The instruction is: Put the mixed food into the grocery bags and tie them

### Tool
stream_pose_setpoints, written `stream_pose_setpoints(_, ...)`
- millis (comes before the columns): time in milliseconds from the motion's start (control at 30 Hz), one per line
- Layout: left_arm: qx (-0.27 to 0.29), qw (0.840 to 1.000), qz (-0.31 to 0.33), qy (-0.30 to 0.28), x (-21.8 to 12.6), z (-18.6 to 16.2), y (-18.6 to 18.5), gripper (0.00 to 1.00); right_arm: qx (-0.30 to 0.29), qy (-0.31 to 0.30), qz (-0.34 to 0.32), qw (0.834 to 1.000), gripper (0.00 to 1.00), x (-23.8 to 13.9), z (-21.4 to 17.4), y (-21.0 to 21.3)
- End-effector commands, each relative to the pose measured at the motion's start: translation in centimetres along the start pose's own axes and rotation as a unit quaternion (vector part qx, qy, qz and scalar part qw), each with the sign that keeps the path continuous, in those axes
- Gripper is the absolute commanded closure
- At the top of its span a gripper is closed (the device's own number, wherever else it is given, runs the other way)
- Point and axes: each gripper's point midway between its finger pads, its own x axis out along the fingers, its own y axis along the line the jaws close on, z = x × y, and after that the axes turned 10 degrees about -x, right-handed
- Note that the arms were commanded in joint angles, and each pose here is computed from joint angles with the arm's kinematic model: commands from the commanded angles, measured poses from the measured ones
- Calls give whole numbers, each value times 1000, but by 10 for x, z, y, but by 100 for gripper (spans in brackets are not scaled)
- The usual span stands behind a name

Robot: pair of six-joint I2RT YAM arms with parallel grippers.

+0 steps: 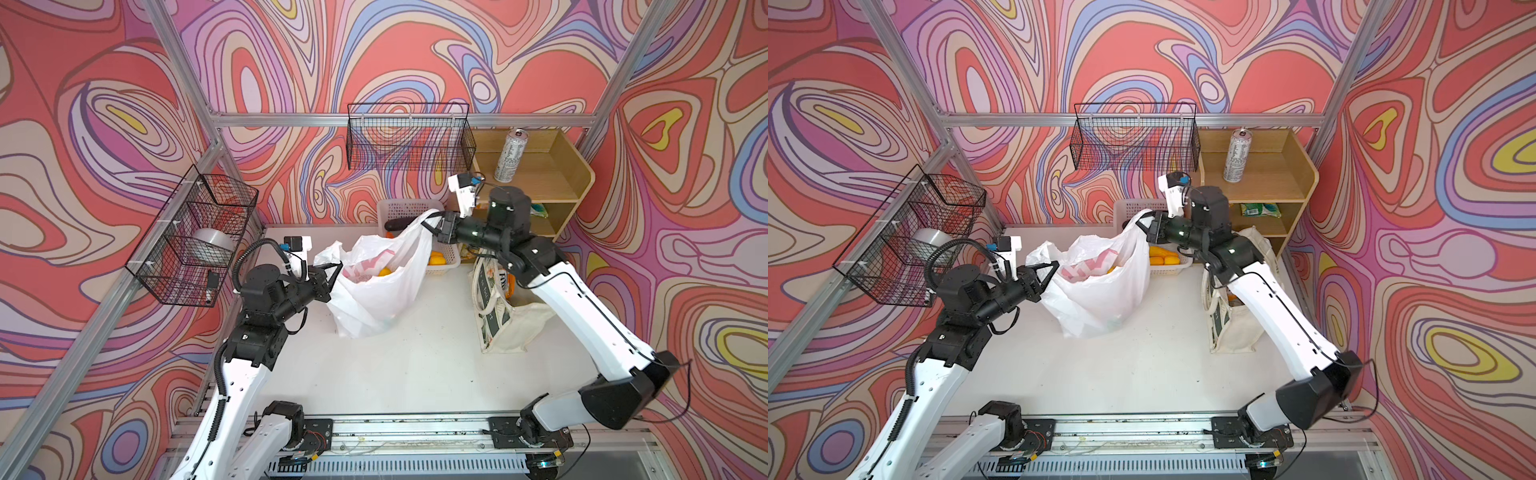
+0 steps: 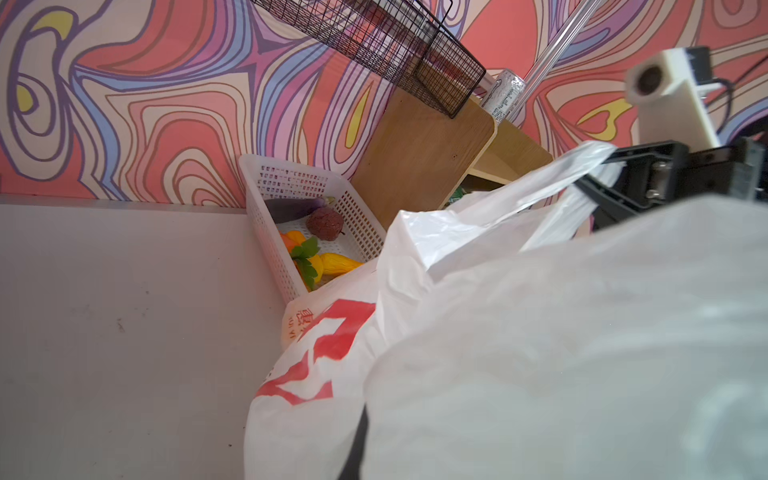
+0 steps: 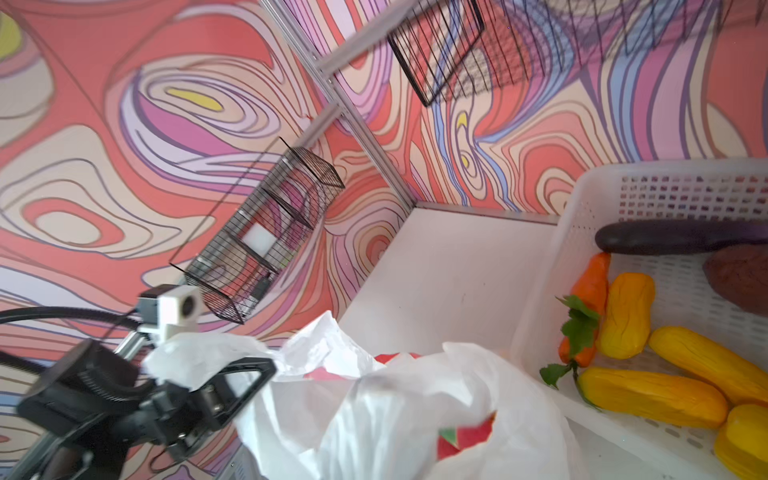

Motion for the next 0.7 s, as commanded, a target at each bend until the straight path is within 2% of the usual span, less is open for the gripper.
stream_pose_setpoints(0,-18,999,-40,-16,7,14,-16,100,10,2,-11,1000,100,-7,-3,-2)
stream_pose_setpoints(367,-61,996,-59,11,55,-3,4,100,19,31,-77,996,100,-25,-23,-20)
stream_pose_setpoints(533,-72,995,-67,33,78,-13,9,100,20,45,-101,994,100,-22,-34,-33)
stream_pose_setpoints(667,-77,993,-76,56,97,-25,12,100,6,66,-150,986,100,-14,-50,-60)
